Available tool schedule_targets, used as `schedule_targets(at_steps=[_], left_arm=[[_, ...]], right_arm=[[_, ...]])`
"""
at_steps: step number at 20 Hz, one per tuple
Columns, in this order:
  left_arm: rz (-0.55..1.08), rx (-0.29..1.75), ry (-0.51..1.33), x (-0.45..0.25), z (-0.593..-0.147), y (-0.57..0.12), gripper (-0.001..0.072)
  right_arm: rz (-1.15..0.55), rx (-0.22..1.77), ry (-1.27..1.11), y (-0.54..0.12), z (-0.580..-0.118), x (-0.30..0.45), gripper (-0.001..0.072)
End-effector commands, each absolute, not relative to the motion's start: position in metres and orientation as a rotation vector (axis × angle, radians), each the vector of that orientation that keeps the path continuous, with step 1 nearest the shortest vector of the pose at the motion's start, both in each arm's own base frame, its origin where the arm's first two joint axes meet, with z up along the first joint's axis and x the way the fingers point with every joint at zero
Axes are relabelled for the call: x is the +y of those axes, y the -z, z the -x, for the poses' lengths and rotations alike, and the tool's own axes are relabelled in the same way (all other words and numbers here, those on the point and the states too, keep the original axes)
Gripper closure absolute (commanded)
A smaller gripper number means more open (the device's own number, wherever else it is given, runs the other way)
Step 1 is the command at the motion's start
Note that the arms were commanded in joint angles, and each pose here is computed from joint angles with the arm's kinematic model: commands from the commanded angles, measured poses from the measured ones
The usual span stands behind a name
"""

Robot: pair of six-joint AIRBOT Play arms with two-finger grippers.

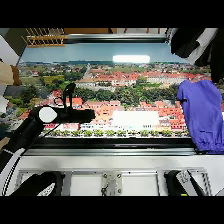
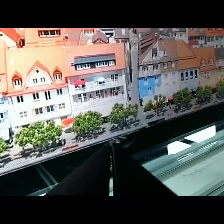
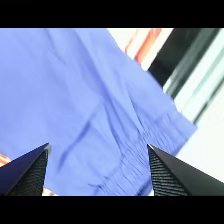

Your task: Fold the clothes and pants, and hang the long-sleeved shirts on hangers.

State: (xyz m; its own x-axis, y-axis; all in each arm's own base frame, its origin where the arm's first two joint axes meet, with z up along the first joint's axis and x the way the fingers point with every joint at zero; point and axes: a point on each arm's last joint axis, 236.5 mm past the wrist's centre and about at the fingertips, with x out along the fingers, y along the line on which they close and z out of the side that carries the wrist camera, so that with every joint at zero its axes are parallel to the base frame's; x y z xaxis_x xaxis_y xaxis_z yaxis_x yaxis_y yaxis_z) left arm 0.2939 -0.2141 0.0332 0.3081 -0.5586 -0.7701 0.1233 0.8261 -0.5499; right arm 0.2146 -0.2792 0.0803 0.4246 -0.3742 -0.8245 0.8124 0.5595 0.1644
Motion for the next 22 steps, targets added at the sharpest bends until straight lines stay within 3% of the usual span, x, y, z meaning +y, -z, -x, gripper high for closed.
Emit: schedule_targets(at_steps=[1, 6, 11, 15, 16, 18, 19, 22], left_arm=[[0.429, 1.179, 0.469, -0.214, -0.294, -0.033, 0.0702], [0.427, 1.178, 0.472, -0.215, -0.294, -0.033, 0.0702], [0.427, 1.178, 0.472, -0.215, -0.294, -0.033, 0.0702], [0.427, 1.178, 0.472, -0.215, -0.294, -0.033, 0.0702], [0.428, 1.178, 0.472, -0.215, -0.294, -0.033, 0.0702], [0.428, 1.178, 0.472, -0.215, -0.294, -0.033, 0.0702], [0.427, 1.178, 0.472, -0.215, -0.294, -0.033, 0.0702], [0.428, 1.178, 0.472, -0.215, -0.294, -0.033, 0.0702]], right_arm=[[-0.482, 0.608, 0.645, -0.149, -0.257, -0.251, 0.0067], [-0.458, 0.569, 0.063, -0.167, -0.346, -0.094, 0.0067], [-0.345, 0.697, -0.322, -0.145, -0.35, 0.05, 0.0067], [-0.285, 0.716, -0.449, -0.145, -0.341, 0.094, 0.0074], [-0.283, 0.718, -0.456, -0.145, -0.34, 0.096, 0.0197], [-0.283, 0.717, -0.455, -0.145, -0.341, 0.096, 0.0635], [-0.283, 0.717, -0.455, -0.145, -0.341, 0.096, 0.069], [-0.284, 0.717, -0.456, -0.145, -0.341, 0.096, 0.069]])
